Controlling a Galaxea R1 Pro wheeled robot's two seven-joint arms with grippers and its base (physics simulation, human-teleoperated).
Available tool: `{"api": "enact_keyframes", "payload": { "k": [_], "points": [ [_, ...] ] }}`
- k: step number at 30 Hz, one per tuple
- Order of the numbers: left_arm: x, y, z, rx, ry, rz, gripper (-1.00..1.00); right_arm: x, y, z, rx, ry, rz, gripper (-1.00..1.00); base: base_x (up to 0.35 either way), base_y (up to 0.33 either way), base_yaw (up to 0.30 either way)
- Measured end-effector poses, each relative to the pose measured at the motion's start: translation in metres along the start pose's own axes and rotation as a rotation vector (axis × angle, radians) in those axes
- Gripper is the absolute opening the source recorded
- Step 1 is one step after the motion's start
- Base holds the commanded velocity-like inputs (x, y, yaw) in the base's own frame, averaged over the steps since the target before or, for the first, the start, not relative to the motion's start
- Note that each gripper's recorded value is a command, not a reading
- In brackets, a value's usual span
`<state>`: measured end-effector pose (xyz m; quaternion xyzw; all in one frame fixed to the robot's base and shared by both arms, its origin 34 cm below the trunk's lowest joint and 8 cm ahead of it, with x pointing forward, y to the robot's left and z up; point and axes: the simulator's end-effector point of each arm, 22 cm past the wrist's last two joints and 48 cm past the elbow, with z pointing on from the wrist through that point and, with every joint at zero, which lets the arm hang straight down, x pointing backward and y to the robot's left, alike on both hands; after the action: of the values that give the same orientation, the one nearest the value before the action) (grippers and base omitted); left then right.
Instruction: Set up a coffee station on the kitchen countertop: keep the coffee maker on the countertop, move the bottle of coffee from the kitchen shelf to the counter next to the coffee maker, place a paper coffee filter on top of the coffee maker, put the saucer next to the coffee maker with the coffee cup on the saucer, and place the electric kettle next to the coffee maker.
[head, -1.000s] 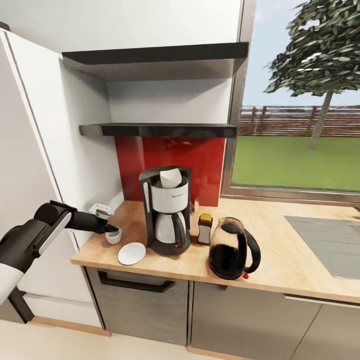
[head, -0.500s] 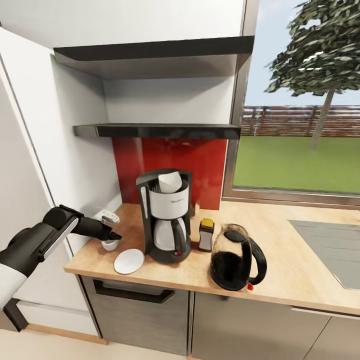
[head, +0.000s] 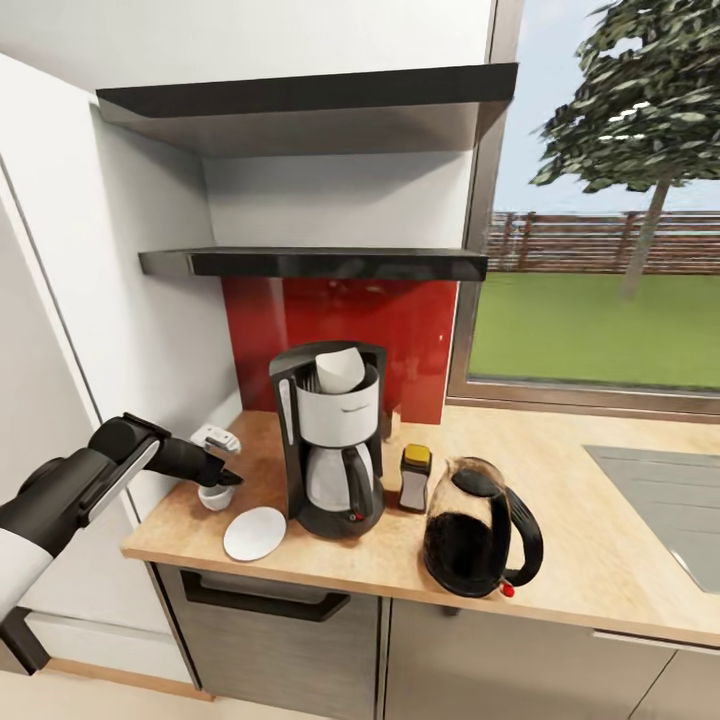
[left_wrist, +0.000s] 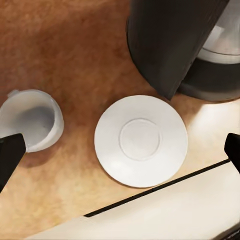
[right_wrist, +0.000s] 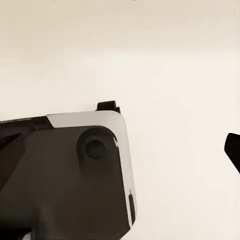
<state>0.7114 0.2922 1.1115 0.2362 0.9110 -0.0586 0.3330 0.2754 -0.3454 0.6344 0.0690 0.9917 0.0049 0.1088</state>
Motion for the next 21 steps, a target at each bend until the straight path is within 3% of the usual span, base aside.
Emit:
{"api": "enact_keyframes", "payload": {
  "k": [11,21],
  "points": [
    [0.007,0.011,0.001,-0.047,0.022,0.027,1.0,0.016,-0.003,-0.001,0.003,0.021,0.0,1.0,0.066,0.053,0.0],
    [0.006,0.011,0.001,-0.05,0.023,0.032,1.0,0.018,-0.003,-0.001,0.004,0.023,0.0,1.0,0.156,0.137,0.0]
  ]
}}
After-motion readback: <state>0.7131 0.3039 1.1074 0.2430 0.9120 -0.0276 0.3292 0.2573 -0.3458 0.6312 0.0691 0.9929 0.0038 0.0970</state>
